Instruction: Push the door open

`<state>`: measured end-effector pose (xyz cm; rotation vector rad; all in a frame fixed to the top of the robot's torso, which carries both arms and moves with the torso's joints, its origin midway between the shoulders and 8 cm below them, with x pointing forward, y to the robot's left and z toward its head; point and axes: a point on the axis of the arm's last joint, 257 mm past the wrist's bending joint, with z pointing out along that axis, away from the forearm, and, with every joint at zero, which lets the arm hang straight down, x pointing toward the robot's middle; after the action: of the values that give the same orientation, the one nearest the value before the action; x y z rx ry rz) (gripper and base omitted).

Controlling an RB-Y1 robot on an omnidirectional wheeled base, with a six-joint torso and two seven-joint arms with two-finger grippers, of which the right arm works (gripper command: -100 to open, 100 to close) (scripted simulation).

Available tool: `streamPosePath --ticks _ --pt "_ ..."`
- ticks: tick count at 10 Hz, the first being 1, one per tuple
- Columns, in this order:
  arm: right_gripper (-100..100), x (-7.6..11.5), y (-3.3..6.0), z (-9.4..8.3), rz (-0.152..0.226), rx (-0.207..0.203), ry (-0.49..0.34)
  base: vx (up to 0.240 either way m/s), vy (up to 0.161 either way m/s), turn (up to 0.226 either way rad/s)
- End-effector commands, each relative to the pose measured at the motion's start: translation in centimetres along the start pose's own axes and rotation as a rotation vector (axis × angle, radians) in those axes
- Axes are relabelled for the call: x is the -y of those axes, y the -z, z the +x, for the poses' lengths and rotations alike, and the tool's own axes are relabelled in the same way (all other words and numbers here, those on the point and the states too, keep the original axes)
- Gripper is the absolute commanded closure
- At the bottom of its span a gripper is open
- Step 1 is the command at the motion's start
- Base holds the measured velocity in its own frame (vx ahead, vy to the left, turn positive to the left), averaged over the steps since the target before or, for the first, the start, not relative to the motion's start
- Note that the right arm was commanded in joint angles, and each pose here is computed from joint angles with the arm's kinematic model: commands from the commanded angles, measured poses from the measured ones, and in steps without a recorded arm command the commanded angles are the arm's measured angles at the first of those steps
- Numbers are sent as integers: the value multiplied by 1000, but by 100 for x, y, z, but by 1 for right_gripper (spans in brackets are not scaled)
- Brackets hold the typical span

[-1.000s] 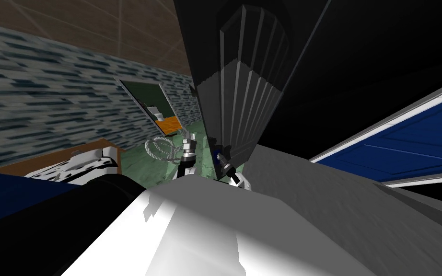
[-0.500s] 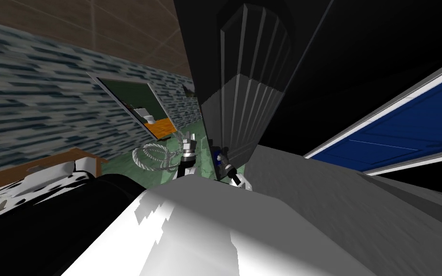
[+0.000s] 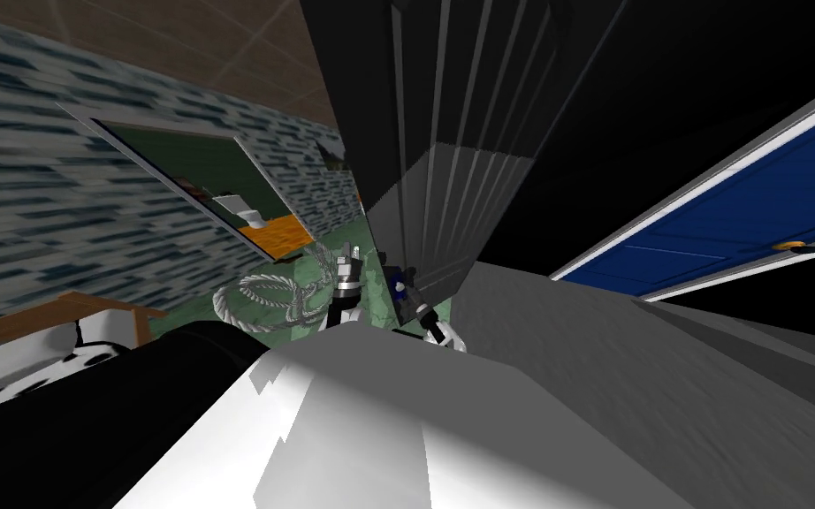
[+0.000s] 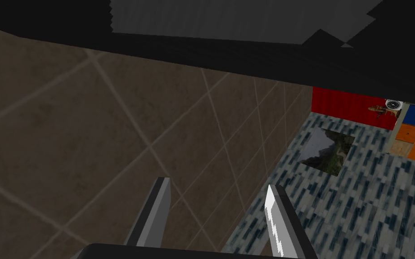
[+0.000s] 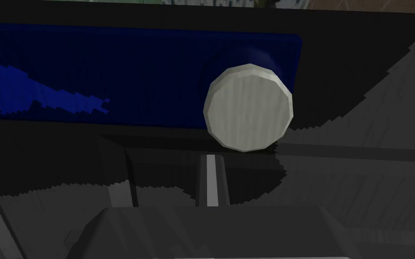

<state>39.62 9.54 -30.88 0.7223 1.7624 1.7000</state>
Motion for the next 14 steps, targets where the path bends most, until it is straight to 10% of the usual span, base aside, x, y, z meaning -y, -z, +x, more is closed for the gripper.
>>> streamPosePath --ticks 1,7,14 --pt "-100 -15 12 23 -2 -3 -5 -171 -127 -20" --pt "-100 -111 28 131 -16 -10 -32 -188 -104 -53" --pt "-100 -76 -67 98 -16 5 -18 169 153 22"
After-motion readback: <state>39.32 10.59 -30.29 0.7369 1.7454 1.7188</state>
